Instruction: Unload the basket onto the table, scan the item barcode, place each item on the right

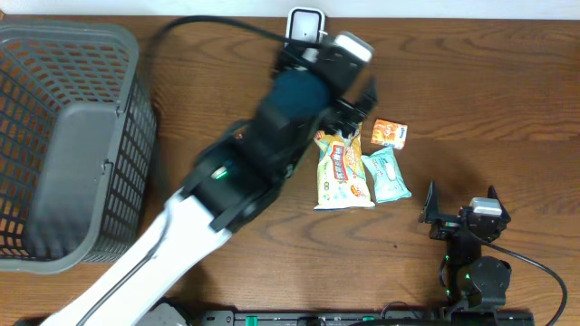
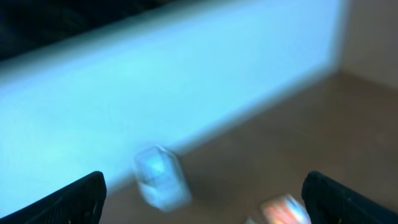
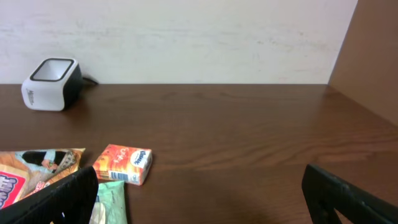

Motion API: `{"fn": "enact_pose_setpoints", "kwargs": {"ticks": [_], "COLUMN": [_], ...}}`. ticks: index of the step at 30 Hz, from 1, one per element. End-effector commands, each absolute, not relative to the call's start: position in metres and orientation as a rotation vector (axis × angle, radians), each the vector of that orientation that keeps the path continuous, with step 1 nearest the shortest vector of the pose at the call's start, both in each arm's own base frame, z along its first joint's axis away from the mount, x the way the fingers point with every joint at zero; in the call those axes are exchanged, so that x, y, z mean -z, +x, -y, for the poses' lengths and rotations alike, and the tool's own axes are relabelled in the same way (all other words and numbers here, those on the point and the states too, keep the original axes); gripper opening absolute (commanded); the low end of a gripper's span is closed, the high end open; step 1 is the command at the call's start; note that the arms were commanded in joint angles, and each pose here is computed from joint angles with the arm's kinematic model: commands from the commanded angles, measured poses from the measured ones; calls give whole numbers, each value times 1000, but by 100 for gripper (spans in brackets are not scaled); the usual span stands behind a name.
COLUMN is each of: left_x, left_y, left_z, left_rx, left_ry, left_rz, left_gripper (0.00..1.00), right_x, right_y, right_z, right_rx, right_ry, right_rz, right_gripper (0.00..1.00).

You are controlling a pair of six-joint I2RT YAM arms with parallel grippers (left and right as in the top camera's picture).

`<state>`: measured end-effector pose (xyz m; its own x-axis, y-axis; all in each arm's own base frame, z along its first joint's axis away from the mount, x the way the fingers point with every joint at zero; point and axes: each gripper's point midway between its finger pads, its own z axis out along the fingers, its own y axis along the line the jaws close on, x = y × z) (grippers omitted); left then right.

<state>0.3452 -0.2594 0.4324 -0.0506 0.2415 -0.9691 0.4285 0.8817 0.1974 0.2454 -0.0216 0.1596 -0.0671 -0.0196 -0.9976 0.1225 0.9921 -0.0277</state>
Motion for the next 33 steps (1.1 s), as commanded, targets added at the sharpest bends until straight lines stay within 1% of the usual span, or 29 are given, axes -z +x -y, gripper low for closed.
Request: {"fn": "enact_pose_setpoints", "kwargs": {"ticks": [1,3,6,7,10,14,17,21,29,33], "left_x": [-493,-525,-551,-562,-570,-554,-542,-515,-480,-463], "left_y": [335,322,309,301,294,299,299,286,223,178], "left_z": [176,141,104,81,54,40,49,68,80,90], "left_rx": [-185,-255,-298,-319,-363,-437,-409,-299,-94,37], "left_ry": [337,256,172,114,52,66,149,308,489,610], "left_rz": [-1519,-1447,-1384,-1357,-1342,-1407,-1425,-1468,-1370,-1254], "left_gripper": [98,98,98,98,98,98,98,98,98,98], "right_x": [-159,-159,-159,-159,-159,-159,-159,-159,-159,-159], "right_y": [245,245,245,245,245,245,245,245,245,245], "right_z": [21,21,21,21,21,21,21,21,21,21], "right_rx": [125,125,125,125,126,125,125,126,125,125], "right_ry": [64,64,64,64,64,64,64,64,64,64], "right_rz": [-1635,-1635,-1635,-1635,-1635,-1635,-1635,-1635,-1635,-1635], "right_gripper": [99,99,99,99,99,99,99,99,99,99]}}
